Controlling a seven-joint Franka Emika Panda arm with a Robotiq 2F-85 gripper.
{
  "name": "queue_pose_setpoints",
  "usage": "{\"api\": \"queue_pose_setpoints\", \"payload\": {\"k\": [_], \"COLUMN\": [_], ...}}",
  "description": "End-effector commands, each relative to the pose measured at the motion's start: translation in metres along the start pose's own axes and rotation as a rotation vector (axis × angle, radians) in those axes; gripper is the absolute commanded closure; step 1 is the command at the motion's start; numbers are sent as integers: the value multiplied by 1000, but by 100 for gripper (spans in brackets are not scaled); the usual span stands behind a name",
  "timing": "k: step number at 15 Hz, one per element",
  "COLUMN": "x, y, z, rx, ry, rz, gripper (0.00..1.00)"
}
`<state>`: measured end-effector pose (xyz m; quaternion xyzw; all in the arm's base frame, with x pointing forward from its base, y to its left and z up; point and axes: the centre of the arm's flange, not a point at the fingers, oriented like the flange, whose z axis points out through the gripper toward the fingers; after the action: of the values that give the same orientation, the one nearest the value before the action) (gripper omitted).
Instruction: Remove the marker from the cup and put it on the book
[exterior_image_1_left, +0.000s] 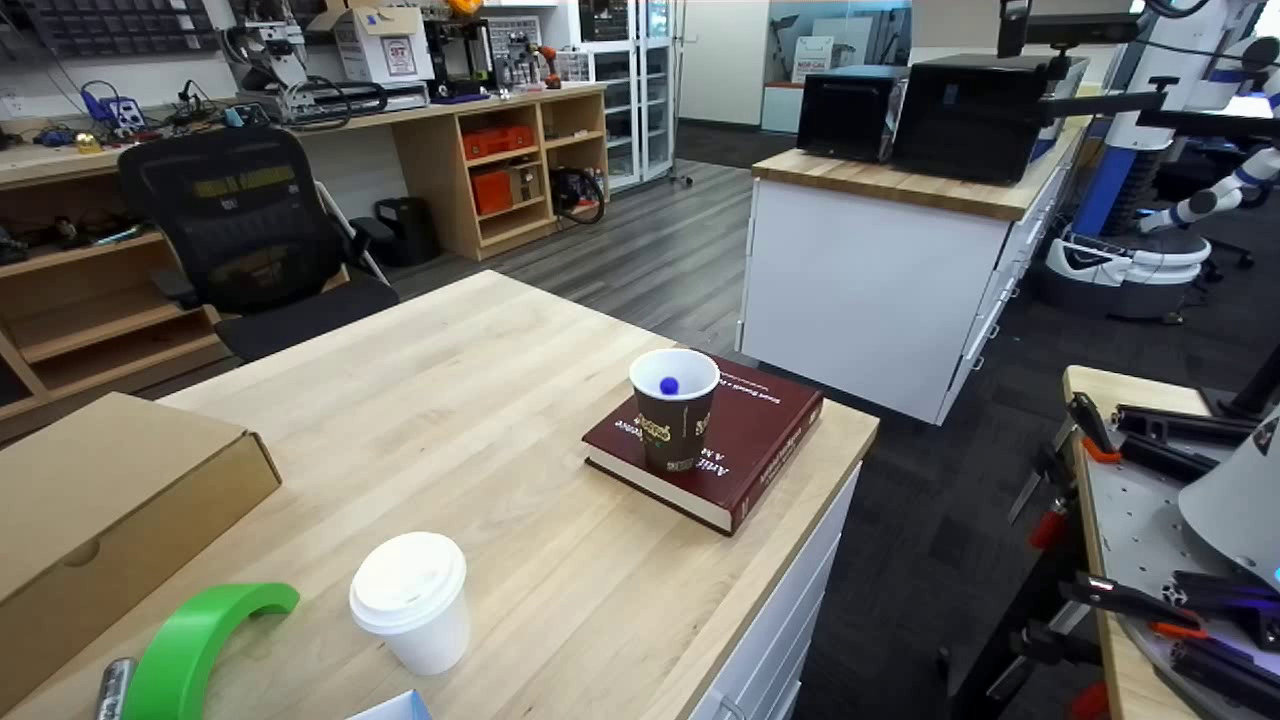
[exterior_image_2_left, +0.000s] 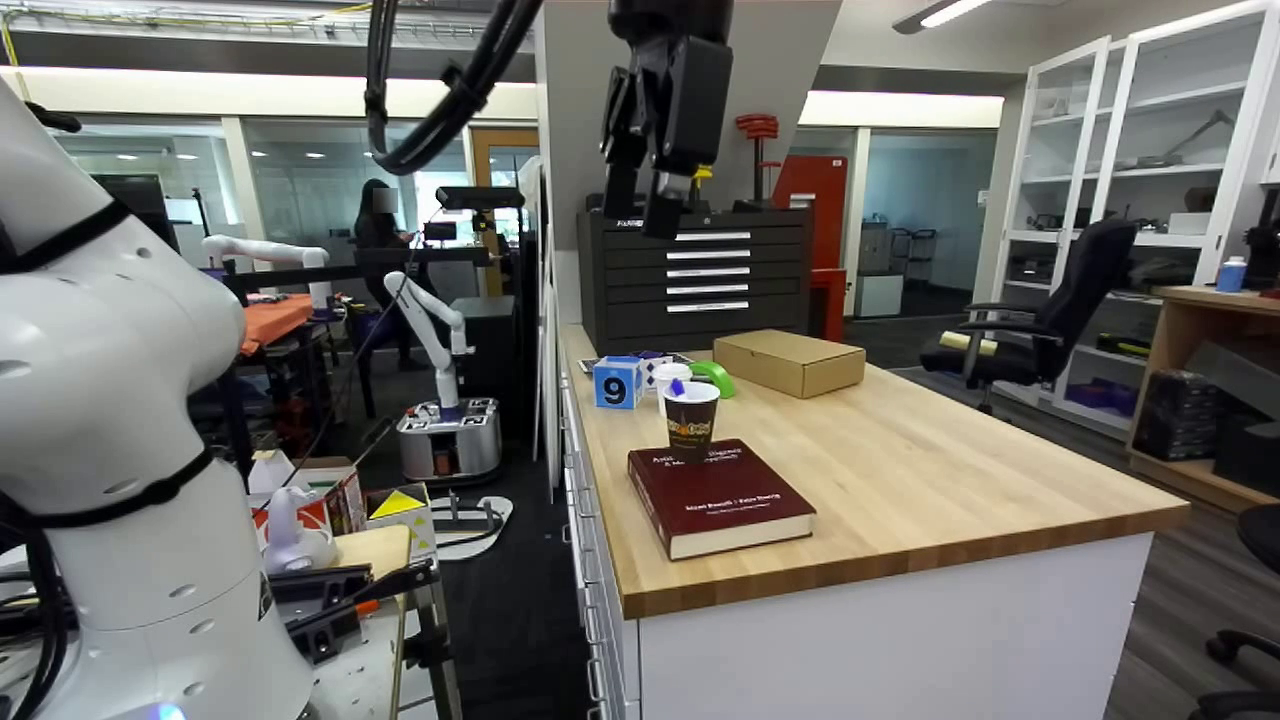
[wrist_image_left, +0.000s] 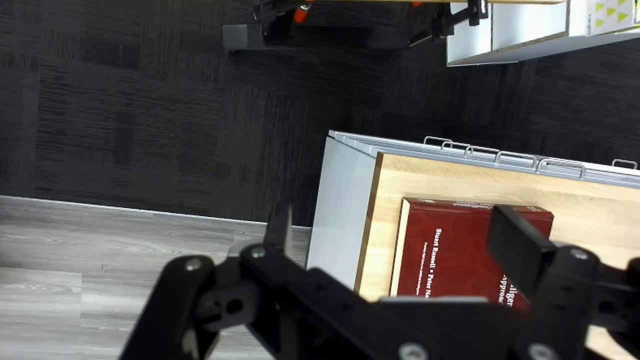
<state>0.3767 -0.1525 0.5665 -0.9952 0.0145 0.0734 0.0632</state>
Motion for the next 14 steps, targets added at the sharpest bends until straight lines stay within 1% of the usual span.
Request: {"api": "queue_pose_setpoints", "payload": {"k": [1,9,10,14], "x": [0,1,1,8], "y": [0,-1,-4,-18], "z": [0,1,2,3], "rx": [0,-5,-25,-52], "ry": [0,0,12,54], "rz": [0,-5,-7,-24], "gripper": [0,0,0,0]}}
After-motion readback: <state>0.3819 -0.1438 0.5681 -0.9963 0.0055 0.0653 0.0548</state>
